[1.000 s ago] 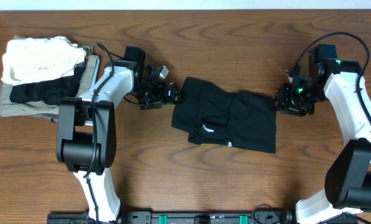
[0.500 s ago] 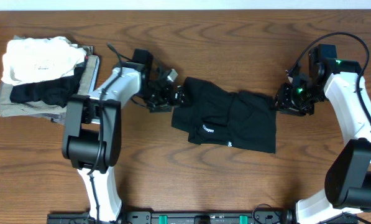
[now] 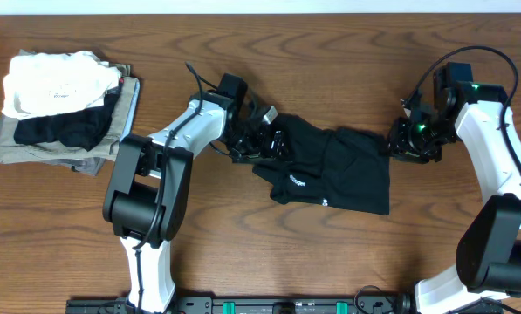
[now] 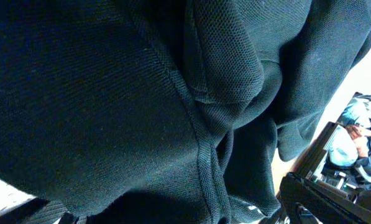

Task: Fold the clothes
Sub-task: 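Reach the left gripper right and grasp the shirt's left edge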

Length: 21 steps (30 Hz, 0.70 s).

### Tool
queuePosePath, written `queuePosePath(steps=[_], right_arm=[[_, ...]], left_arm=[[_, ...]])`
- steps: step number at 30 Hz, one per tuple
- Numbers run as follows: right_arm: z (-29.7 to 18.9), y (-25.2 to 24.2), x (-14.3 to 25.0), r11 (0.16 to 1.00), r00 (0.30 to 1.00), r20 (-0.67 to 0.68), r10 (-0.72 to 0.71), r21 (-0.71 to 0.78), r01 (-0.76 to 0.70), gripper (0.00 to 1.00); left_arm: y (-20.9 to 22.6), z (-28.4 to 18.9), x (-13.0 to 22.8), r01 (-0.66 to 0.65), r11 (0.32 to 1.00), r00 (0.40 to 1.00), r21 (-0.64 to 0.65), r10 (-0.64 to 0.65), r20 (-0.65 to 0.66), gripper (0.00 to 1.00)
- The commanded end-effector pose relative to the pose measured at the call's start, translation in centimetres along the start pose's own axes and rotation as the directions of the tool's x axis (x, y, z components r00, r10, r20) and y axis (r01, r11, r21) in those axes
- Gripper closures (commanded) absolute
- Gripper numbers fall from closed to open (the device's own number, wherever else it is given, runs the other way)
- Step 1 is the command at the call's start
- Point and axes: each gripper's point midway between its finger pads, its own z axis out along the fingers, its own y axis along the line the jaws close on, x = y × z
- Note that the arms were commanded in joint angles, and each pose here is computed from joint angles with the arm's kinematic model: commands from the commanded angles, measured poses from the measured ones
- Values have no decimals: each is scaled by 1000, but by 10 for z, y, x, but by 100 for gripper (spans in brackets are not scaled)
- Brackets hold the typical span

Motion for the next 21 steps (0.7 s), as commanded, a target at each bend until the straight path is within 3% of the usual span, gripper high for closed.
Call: queuePosePath(steps=[1, 8, 13, 21], right_arm=[[-4, 0, -3, 1000, 1000, 15, -16, 2, 16, 67], [-4, 0, -2, 1000, 1000, 13, -15, 2, 15, 68], [-4, 0, 1, 1000, 1000, 0, -11, 4, 11, 68], [-2, -2, 5, 1000, 1000, -14, -20, 8, 20, 69]], left_arm=[[4, 14, 7, 28, 1000, 999, -2, -28, -38, 2], [1, 20, 7, 31, 999, 999, -24, -31, -38, 1], [43, 12, 3, 143, 958, 990, -249, -142, 23, 1], [71, -14, -8, 278, 932, 960, -234, -260, 104, 2]])
